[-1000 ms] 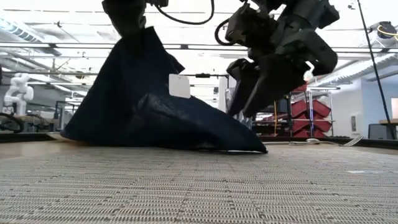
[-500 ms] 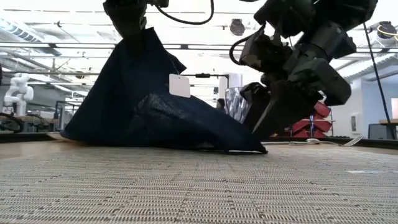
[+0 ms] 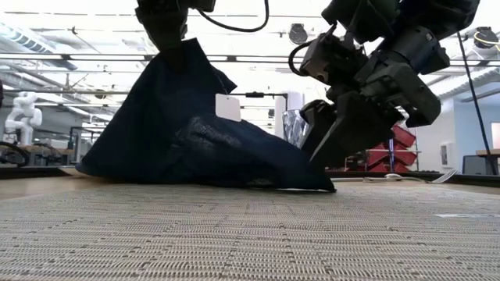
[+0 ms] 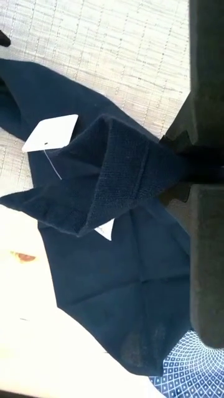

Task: Set table place
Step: Fold the blue napkin

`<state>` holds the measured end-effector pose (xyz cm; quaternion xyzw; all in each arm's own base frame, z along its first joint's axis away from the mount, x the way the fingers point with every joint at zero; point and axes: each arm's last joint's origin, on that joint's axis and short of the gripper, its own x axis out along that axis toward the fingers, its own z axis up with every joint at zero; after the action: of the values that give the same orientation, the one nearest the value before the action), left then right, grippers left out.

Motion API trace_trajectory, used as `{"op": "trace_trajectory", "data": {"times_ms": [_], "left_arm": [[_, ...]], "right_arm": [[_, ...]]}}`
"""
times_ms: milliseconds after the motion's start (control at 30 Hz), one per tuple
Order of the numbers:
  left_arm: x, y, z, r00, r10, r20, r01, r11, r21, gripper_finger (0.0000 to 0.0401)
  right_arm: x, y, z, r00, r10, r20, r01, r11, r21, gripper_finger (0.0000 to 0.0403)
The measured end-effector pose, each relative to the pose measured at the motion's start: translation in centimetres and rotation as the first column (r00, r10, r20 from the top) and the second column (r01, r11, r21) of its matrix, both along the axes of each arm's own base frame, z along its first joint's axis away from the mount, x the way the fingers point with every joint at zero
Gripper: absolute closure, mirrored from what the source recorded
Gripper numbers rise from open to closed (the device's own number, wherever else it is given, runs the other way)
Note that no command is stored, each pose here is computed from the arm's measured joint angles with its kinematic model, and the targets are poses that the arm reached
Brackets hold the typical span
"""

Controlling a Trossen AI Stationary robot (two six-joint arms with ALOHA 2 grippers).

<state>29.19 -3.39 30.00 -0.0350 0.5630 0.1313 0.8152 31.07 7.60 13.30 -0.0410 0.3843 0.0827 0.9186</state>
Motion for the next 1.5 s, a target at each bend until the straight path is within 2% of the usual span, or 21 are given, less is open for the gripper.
{"op": "trace_trajectory", "data": {"times_ms": [333, 533, 600, 900, 1000, 1267, 1433, 1500], "left_arm": [[0.2, 0.0, 0.1, 1.000, -0.007, 0.023, 0.007, 1.000, 0.001, 0.0401], [0.0, 0.0, 0.0, 1.000, -0.007, 0.006, 0.007, 1.000, 0.000, 0.0401], [0.0, 0.0, 0.0, 1.000, -0.005, -0.003, 0.005, 1.000, -0.001, 0.0401], [-0.4, 0.0, -0.1, 0.999, 0.043, -0.025, -0.043, 0.999, 0.015, 0.0401], [-0.4, -0.3, -0.1, 0.999, 0.048, -0.018, -0.047, 0.998, 0.029, 0.0401], [-0.6, -2.4, -0.4, 0.999, 0.042, 0.016, -0.043, 0.999, 0.030, 0.0401], [-0.6, -4.5, -2.1, 0.996, 0.043, 0.074, -0.042, 0.999, -0.011, 0.0401], [-0.6, -5.7, -3.3, 0.993, 0.030, 0.112, -0.026, 0.999, -0.034, 0.0401]], "right_arm": [[0.5, 0.1, -2.2, 0.999, -0.004, -0.035, 0.003, 1.000, -0.021, 0.0281], [0.3, 0.5, -2.2, 1.000, 0.004, -0.022, -0.006, 0.995, -0.103, 0.0379], [0.3, 0.7, -2.3, 1.000, 0.014, -0.023, -0.016, 0.993, -0.114, 0.0395], [0.1, 0.8, -2.2, 0.999, 0.014, -0.031, -0.017, 0.992, -0.123, 0.0403], [-0.4, 0.5, -1.7, 0.998, -0.020, -0.059, 0.010, 0.985, -0.174, 0.0403], [-2.7, -0.2, 2.2, 0.994, -0.084, -0.074, 0.061, 0.959, -0.277, 0.0403], [-4.3, 0.0, 4.7, 0.996, -0.059, -0.063, 0.040, 0.961, -0.273, 0.0403], [-4.9, 0.4, 5.5, 0.998, -0.016, -0.061, 0.001, 0.971, -0.238, 0.0403]]}}
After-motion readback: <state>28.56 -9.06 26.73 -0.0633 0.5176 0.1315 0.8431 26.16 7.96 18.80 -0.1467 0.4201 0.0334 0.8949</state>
